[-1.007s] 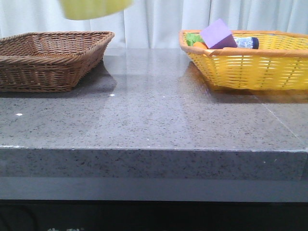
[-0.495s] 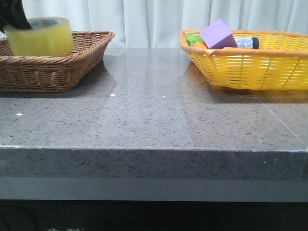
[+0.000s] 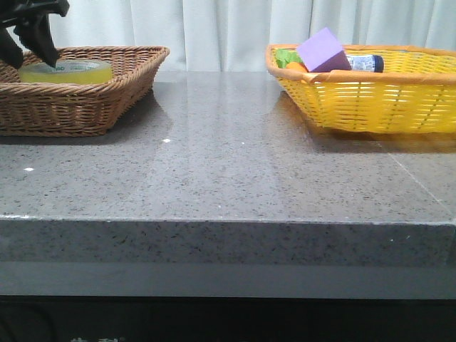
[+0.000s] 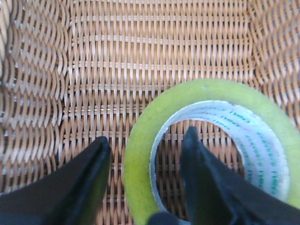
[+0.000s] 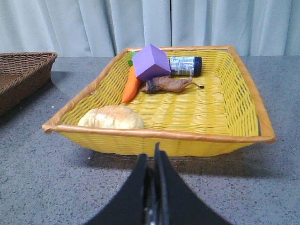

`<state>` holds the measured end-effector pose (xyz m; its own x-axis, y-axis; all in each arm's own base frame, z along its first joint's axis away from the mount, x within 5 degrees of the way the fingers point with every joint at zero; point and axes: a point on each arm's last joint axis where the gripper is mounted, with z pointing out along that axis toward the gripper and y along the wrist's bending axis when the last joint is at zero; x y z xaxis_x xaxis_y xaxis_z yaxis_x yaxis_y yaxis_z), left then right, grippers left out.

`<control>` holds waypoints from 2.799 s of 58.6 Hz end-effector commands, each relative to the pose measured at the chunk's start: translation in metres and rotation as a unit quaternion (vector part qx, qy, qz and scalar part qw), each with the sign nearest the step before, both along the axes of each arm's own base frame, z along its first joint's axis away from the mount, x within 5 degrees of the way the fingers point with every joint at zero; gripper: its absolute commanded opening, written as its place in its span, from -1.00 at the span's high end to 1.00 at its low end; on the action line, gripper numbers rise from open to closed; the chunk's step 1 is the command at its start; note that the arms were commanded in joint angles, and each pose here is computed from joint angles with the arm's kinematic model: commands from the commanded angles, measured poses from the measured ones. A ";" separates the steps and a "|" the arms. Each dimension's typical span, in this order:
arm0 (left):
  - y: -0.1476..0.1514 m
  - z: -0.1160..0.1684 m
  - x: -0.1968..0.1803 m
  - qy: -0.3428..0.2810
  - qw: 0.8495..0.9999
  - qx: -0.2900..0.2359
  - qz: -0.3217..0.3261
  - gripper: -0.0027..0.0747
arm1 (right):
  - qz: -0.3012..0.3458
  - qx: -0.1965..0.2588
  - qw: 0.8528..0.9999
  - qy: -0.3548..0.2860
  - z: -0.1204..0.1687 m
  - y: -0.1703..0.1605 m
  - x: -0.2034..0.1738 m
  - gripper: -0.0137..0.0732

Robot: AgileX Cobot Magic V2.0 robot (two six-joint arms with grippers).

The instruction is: Transfer tape with both arms

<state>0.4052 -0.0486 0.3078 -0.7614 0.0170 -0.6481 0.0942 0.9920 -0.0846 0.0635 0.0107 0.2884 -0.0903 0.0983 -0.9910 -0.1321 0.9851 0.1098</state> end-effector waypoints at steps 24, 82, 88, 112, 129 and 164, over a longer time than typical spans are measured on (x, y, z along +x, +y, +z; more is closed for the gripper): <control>0.011 0.106 -0.092 -0.151 0.988 -0.021 0.005 0.70 | -0.008 0.004 0.999 -0.052 0.016 -0.001 0.000 0.89; 0.038 0.010 -0.347 -0.305 0.952 -0.039 0.010 0.98 | -0.008 0.004 0.999 -0.052 0.016 -0.001 0.000 0.89; 0.040 0.011 -0.363 -0.324 0.945 -0.041 0.008 0.98 | -0.008 0.004 0.999 -0.052 0.016 -0.001 0.000 0.89; 0.041 0.013 -0.376 -0.352 0.935 -0.044 0.008 0.98 | -0.008 0.004 0.999 -0.052 0.016 -0.001 0.000 0.89; 0.041 0.010 -0.374 -0.358 0.933 -0.043 0.009 0.98 | -0.008 0.004 0.999 -0.052 0.016 -0.001 0.000 0.89; 0.042 -0.084 -0.360 -0.362 0.931 -0.038 0.031 0.98 | -0.008 0.004 0.999 -0.049 0.015 -0.001 0.000 0.89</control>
<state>0.0449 -0.0069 0.2171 -0.2322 -0.0576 -0.9710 0.0971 0.9919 -0.0820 0.0635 0.0107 0.2884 -0.0902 0.0998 -0.9909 -0.1324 0.9849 0.1112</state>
